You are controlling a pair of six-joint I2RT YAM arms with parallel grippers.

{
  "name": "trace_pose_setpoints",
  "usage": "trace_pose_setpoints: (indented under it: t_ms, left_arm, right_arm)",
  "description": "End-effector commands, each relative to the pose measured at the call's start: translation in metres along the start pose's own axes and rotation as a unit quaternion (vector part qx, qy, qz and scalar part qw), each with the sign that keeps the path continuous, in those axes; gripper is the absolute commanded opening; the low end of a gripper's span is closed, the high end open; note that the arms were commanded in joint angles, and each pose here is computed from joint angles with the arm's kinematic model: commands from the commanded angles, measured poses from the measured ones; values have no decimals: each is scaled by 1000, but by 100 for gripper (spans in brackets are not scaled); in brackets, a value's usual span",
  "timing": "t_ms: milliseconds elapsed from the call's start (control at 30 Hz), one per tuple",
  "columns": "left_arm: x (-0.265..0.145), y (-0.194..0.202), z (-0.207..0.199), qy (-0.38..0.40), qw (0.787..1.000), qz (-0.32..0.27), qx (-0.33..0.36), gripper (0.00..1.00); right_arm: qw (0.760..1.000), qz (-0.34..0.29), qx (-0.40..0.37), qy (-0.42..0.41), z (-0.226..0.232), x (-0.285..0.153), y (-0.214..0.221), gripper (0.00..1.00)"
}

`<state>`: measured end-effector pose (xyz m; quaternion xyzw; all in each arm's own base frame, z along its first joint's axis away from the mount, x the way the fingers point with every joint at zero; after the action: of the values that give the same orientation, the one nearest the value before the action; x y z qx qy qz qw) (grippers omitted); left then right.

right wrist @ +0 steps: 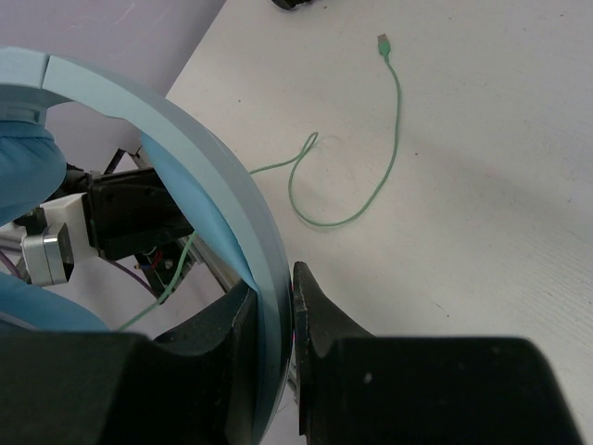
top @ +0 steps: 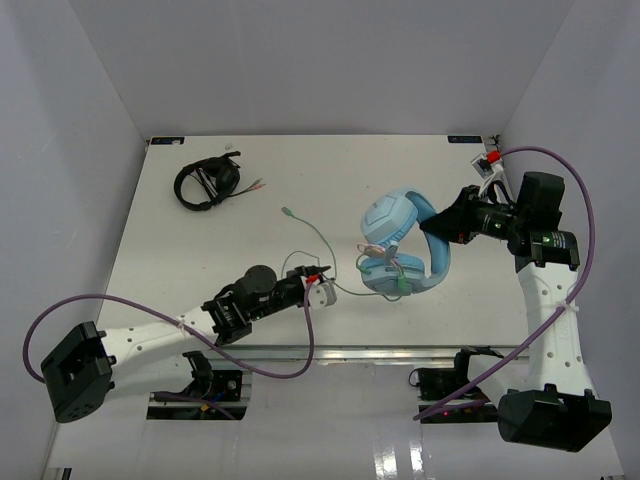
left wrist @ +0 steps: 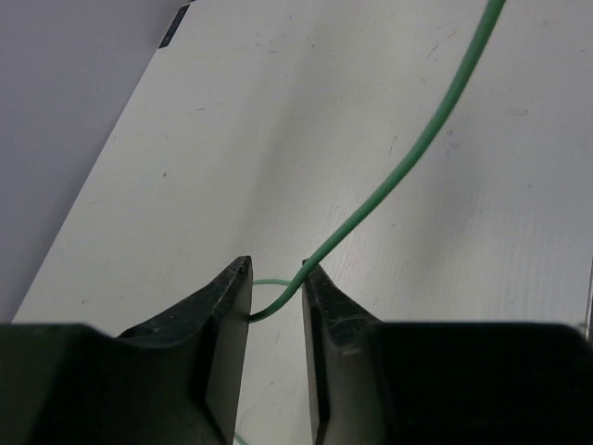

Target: Wrap the headphones

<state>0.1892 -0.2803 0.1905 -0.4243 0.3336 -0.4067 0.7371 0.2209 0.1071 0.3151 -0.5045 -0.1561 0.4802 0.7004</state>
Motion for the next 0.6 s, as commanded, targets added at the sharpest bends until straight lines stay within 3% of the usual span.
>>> trace_pose_setpoints:
  t_ms: [0,300,567]
  left_arm:
    - [5,2,-4,24,1000,-12,-14,26]
    - [21,-5,-16,74,997,-21,-28,13]
    - [27,-14,-27,114,991,-41,-53,8]
  right_arm:
    - [999,-15,4,-45,25,-7,-15,8]
    - [999,-16,4,-48,27,-7,-15,8]
    - [998,-15,0,-54,29,-7,-13,8]
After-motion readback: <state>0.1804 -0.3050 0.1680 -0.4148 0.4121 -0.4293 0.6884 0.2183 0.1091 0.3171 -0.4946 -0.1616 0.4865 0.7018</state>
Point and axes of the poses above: each gripper's point midway between its finger pads, its own x axis out along the fingers, its own z axis along the line the jaws close on, y = z × x, the point moved 3 cm from there along -x, back along the fingers, and after that the axes turned 7 degrees about -x, right-handed, at the moved point
